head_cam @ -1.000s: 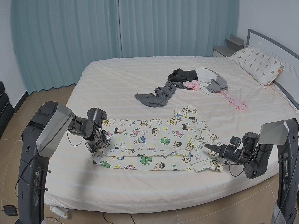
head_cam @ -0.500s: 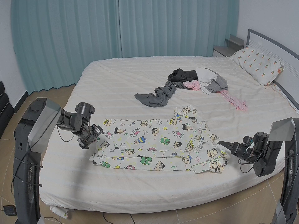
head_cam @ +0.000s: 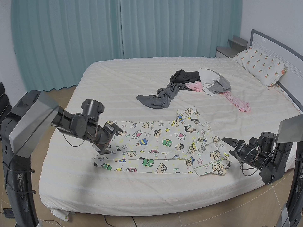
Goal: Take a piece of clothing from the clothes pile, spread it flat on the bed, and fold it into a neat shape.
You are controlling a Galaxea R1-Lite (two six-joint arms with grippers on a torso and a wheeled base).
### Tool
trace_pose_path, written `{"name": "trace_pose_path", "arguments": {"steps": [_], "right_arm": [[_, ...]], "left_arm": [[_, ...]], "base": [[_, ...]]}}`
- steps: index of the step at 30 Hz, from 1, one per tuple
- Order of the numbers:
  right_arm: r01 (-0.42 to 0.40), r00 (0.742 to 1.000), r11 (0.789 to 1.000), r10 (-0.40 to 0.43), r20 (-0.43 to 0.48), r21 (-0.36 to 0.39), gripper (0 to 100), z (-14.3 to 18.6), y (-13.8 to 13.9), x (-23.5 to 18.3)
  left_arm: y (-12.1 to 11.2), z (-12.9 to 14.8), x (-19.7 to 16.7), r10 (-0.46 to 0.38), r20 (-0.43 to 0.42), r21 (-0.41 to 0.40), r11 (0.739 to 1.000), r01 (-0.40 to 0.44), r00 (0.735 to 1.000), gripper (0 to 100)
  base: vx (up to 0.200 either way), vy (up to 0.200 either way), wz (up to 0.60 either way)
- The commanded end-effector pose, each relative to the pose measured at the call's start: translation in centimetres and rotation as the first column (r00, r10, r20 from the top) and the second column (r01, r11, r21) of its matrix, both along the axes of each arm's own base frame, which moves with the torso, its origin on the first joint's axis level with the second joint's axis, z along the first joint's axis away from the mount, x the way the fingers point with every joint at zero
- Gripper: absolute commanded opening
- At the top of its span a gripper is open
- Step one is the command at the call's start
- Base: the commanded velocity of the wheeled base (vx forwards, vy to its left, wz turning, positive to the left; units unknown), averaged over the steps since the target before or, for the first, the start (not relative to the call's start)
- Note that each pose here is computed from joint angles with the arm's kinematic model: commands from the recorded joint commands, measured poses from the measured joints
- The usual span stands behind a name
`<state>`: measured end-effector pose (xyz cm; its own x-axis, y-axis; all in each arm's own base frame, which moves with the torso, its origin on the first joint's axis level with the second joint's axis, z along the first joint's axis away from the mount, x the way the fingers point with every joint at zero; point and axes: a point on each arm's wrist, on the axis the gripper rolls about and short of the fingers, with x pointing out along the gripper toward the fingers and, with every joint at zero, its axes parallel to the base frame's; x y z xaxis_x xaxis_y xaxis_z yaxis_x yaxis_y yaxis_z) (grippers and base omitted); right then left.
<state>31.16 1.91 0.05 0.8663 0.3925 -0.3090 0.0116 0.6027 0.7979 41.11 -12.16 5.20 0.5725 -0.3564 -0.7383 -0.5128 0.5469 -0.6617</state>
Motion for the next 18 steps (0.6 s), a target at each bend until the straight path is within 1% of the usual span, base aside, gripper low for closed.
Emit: {"name": "trace_pose_path", "arguments": {"steps": [1, 2, 3, 6, 10, 12, 14, 15, 17, 18], "right_arm": [[-0.007, 1.0, 1.0, 0.007, -0.021, 0.013, 100, -0.3, 1.1, -0.4], [-0.007, 1.0, 1.0, 0.007, -0.023, 0.013, 100, -0.3, 1.1, -0.4], [-0.007, 1.0, 1.0, 0.007, -0.031, 0.012, 100, -0.4, 1.1, -0.6], [-0.008, 0.999, 1.0, 0.009, -0.037, 0.012, 100, -0.5, 1.1, -0.7], [-0.013, 0.999, 1.0, 0.013, -0.038, 0.011, 100, -0.5, 1.3, -0.8], [-0.018, 0.999, 1.0, 0.018, -0.038, 0.01, 100, -0.5, 1.6, -0.8], [-0.019, 0.999, 1.0, 0.02, -0.038, 0.01, 100, -0.5, 1.6, -0.8], [-0.021, 0.999, 1.0, 0.021, -0.038, 0.01, 100, -0.5, 1.6, -0.8], [-0.022, 0.999, 1.0, 0.023, -0.04, 0.01, 100, -0.6, 1.7, -0.8], [-0.027, 0.999, 1.0, 0.028, -0.044, 0.008, 100, -0.7, 1.8, -0.9]], "left_arm": [[-5.5, -2.0, -2.4, -0.057, 0.037, 0.06, 0.997, 0.055, 0.998, 100], [-6.2, -2.2, -2.5, -0.055, 0.051, 0.078, 0.996, 0.05, 0.997, 100], [-7.3, -2.9, -2.4, -0.044, 0.074, 0.116, 0.993, 0.036, 0.996, 100], [-8.8, -4.1, -2.3, -0.034, 0.096, 0.17, 0.985, 0.017, 0.995, 100], [-10.5, -4.2, -2.1, -0.055, 0.123, 0.176, 0.984, 0.033, 0.991, 100], [-11.8, -4.6, -1.9, -0.075, 0.136, 0.175, 0.983, 0.051, 0.988, 100], [-12.2, -5.3, -1.8, -0.096, 0.139, 0.209, 0.976, 0.065, 0.986, 100], [-12.2, -5.7, -1.9, -0.116, 0.141, 0.251, 0.965, 0.078, 0.983, 100], [-12.2, -5.7, -1.9, -0.123, 0.142, 0.261, 0.962, 0.082, 0.982, 100], [-12.3, -6.2, -2.1, -0.145, 0.125, 0.288, 0.952, 0.104, 0.981, 100]], "base": [[0.0, 0.0, 0.0], [0.0, 0.0, 0.0], [0.0, 0.0, 0.0], [0.0, 0.0, 0.0], [0.0, 0.0, 0.0], [0.0, 0.0, 0.0], [0.0, 0.0, 0.0], [0.0, 0.0, 0.0], [0.0, 0.0, 0.0], [0.0, 0.0, 0.0]]}}
